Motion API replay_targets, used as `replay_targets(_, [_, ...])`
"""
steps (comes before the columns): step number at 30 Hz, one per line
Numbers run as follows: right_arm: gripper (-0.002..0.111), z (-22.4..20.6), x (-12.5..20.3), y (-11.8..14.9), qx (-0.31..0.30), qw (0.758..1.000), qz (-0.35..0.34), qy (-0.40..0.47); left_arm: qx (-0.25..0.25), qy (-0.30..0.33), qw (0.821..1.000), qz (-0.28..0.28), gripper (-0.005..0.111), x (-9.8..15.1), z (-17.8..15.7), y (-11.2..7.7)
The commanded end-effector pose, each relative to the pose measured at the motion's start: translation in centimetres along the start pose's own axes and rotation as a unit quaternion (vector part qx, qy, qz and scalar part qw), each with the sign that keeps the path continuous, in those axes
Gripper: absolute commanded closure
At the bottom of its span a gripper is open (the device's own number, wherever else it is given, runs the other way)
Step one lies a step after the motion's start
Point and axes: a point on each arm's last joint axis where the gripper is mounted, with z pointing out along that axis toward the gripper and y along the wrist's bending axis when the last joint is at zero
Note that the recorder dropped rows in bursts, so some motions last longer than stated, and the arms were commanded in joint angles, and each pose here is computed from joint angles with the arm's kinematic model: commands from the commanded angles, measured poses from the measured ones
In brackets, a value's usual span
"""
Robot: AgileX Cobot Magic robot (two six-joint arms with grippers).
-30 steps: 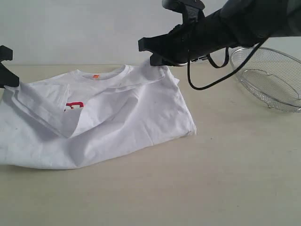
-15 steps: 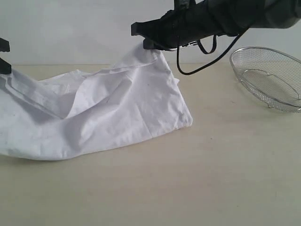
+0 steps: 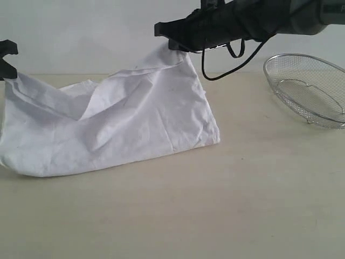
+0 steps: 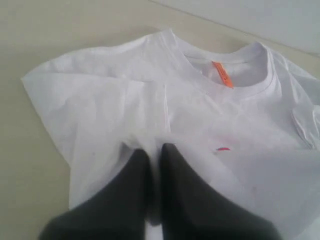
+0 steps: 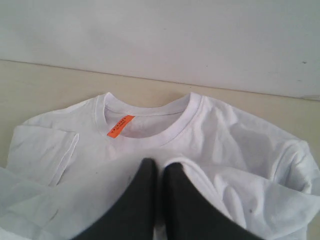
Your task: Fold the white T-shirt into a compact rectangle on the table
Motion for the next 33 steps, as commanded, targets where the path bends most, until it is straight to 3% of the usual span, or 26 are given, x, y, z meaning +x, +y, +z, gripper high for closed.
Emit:
replay_targets(1, [0.108,0.2,-1.0,-1.6,0.013,1.0,0.005,-0.018,-0.008,-0.02,1.0,0.0,0.102,-0.7,0.4,0.1])
replay_targets(24, [0.107,3.5,0.1,-2.5,0.0,1.0,-0.011,0.0,-0.024,-0.015,1.0,0.003,0.102,-0.3,2.0,1.1])
replay_targets(26, [0.099,3.7,0.4,-2.6,-0.002,1.0,-0.014,0.006,-0.025,-0.017,1.0,0.003,0.102,-0.3,1.9,1.1])
replay_targets(29, [0.07,4.0,0.7,-2.8,-0.001,1.0,-0.017,0.012,-0.027,-0.014,1.0,0.008,0.098,-0.2,1.9,1.2])
replay_targets(31, [0.046,4.2,0.9,-2.9,0.002,1.0,-0.015,0.012,-0.029,-0.008,0.999,0.018,0.085,-0.1,1.9,1.2])
replay_targets(32, [0.038,4.2,0.9,-3.0,0.003,1.0,-0.017,0.012,-0.027,-0.005,0.999,0.019,0.076,-0.1,1.9,1.2])
replay_targets(33, [0.038,4.2,1.0,-3.0,0.003,1.0,-0.018,0.013,-0.027,-0.004,0.999,0.018,0.065,-0.1,1.9,1.2])
